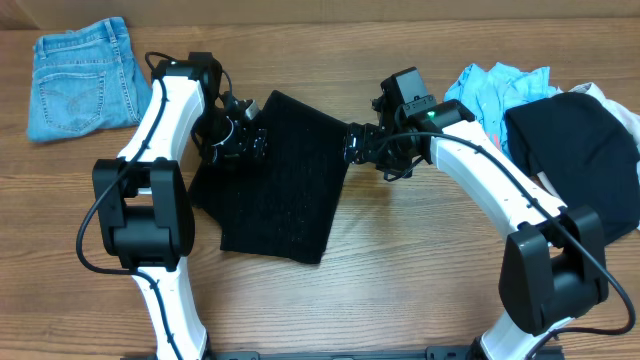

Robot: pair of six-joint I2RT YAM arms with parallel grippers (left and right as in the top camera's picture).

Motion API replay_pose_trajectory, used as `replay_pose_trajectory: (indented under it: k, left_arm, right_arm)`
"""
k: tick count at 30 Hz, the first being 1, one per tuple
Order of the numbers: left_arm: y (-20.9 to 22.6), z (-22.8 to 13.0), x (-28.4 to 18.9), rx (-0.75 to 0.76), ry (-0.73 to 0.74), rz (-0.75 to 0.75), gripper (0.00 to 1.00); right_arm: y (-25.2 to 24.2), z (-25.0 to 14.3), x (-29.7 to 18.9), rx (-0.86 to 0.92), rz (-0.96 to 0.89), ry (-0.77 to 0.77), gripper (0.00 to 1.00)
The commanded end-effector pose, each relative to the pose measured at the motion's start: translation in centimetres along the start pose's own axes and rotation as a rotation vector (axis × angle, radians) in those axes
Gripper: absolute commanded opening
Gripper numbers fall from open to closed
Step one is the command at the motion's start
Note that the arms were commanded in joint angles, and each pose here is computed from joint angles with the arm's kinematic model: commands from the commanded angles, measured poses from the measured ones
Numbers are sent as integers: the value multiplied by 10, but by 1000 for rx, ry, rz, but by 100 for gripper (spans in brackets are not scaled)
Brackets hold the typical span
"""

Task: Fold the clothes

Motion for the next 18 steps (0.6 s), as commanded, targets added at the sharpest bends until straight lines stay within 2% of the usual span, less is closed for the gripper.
replay_pose_trajectory:
  k: [1, 3, 6, 9, 11, 15, 18]
  left_arm:
    - [-2, -3, 9, 16, 27, -39, 77]
    - [-1, -5, 12, 11, 39, -42, 70]
    - [-2, -7, 15, 8, 42, -59, 39]
    - [-3, -5, 15, 10, 35, -66, 28]
    - [-3, -4, 15, 13, 28, -65, 4]
    - [-4, -3, 10, 1, 26, -63, 4]
    - [-13, 3, -17, -4, 3, -51, 4]
  right_arm:
    - [9, 3, -13, -25, 36, -30, 94]
    - [9, 2, -13, -24, 34, -28, 94]
    - [9, 3, -13, -24, 35, -29, 94]
    - [9, 2, -13, -24, 34, -29, 94]
    - [9, 3, -13, -25, 36, -31, 94]
    - [9, 3, -13, -25, 36, -31, 94]
    - [9, 3, -13, -25, 35, -32, 94]
Point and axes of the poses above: each gripper's point midway between its finger pads, its own x axis out along the fingers, its own y axis along the line the jaws close on, z = x × y, the point moved 7 cm from there along -x, back along the fingers, and after that the axes turned 4 degrees about x, right-handed, at the moved point
